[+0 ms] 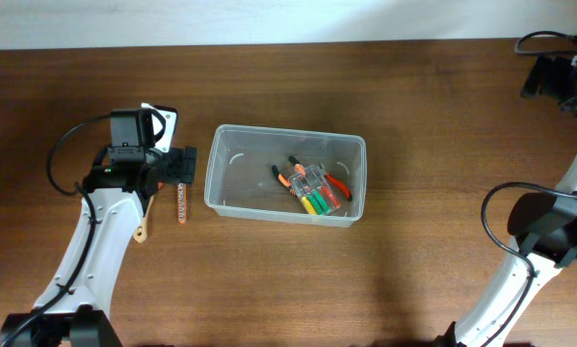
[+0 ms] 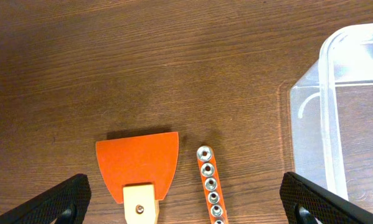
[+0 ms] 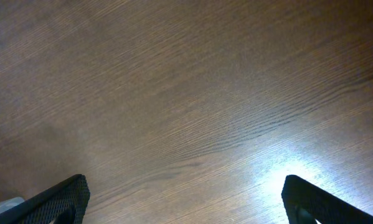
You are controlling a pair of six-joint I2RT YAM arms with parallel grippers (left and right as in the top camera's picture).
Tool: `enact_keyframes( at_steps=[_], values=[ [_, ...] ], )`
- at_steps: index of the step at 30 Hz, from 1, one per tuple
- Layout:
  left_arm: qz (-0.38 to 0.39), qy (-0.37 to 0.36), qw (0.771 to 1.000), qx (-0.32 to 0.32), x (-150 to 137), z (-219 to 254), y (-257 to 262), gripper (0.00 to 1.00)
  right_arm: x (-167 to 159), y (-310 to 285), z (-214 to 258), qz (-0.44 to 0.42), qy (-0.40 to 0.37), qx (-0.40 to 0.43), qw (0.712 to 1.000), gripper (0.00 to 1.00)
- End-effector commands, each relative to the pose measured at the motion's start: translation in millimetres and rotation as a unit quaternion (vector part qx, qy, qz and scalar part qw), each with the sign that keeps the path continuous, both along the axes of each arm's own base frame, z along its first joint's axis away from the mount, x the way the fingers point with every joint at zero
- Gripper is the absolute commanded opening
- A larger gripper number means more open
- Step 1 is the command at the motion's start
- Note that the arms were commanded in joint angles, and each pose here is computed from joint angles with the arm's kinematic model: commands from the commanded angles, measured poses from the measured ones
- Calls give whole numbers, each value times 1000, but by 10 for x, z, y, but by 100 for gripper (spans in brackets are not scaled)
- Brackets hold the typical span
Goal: Pack container
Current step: 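Raise the left gripper and move it over the orange socket rail, then lower the left gripper onto the socket rail and close on it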
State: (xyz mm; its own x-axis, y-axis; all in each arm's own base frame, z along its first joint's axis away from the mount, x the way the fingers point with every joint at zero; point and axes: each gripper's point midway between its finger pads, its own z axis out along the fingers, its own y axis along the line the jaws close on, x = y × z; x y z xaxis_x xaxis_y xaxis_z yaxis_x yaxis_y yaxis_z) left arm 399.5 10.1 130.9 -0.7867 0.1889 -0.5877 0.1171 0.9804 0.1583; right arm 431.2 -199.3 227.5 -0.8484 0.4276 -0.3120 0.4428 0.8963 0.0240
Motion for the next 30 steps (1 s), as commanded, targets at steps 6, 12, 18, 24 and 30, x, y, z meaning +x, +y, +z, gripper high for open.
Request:
enact_keyframes(
  at_steps=[6, 12, 18, 24, 30],
  values=[
    [51, 7, 996, -68, -11, 14, -23, 99, 6, 0, 90, -4, -13, -4, 1000, 99],
    [112, 51, 986, -113, -129, -146, 174, 100, 6, 0, 90, -4, -13, -4, 1000, 99],
    [129, 101, 980, -114, -184, -333, 256, 100, 6, 0, 90, -4, -13, -4, 1000, 99],
    [123, 146, 973, -127, -85, -505, 208, 99, 6, 0, 90, -4, -13, -4, 1000, 99],
    [115, 175, 969, -132, -29, -664, 183, 99, 6, 0, 90, -4, -13, -4, 1000, 99]
  ],
)
